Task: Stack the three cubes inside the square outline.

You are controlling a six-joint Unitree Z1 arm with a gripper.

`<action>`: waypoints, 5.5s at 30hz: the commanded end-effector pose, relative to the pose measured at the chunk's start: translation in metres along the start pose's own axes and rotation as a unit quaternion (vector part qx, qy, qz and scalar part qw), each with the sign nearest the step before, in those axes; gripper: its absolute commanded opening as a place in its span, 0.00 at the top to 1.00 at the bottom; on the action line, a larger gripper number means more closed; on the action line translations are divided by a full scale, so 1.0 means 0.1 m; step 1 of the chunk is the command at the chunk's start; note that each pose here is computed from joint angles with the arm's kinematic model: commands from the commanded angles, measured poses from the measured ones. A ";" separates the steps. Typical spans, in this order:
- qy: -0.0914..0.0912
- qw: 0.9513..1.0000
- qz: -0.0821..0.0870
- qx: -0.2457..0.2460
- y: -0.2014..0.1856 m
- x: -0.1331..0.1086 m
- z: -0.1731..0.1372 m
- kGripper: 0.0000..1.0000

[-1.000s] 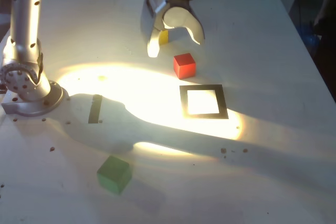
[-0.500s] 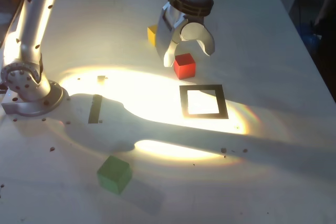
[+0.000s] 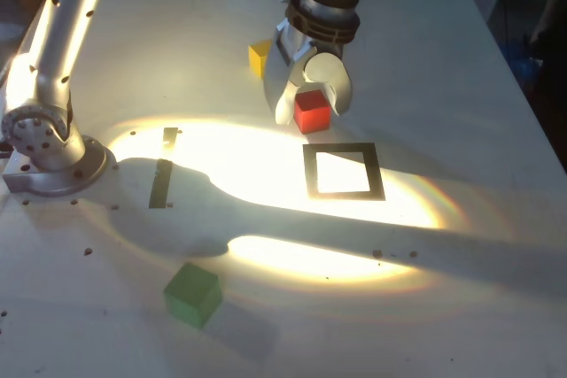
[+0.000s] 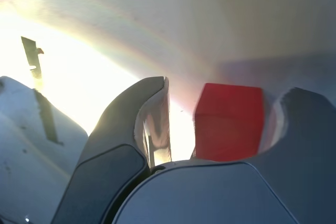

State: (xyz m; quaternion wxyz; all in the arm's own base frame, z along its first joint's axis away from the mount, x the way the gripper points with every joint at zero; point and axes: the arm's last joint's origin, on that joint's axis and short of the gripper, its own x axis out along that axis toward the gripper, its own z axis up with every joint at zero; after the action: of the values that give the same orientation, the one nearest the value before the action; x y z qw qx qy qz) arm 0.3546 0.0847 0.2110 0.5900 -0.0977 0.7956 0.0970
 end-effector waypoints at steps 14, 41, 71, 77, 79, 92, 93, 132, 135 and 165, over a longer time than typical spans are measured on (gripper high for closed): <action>-0.021 1.000 0.003 0.017 -0.03 -0.09 0.01 0.70; -0.032 0.991 0.031 0.124 -1.08 -0.19 -0.08 0.72; -0.055 0.994 0.028 0.095 -0.54 -0.64 -0.38 0.02; -0.059 0.998 0.014 0.023 0.33 -0.81 -0.49 0.01; -0.055 0.998 0.013 0.003 0.58 -0.81 -0.51 0.01; 0.013 1.000 0.006 -0.012 1.38 -0.43 -0.40 0.01; 0.017 1.000 0.003 -0.008 1.41 -0.40 -0.38 0.01; 0.020 1.000 0.000 0.004 1.53 0.14 -0.05 0.68; 0.021 1.000 -0.002 0.008 1.53 0.13 -0.05 0.70; -0.070 0.986 0.034 0.150 -0.71 -0.87 -0.42 0.83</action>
State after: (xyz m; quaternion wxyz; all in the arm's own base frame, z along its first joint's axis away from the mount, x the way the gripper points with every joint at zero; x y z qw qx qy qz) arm 0.3572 0.0268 0.3038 0.6488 0.0161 0.7607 0.0134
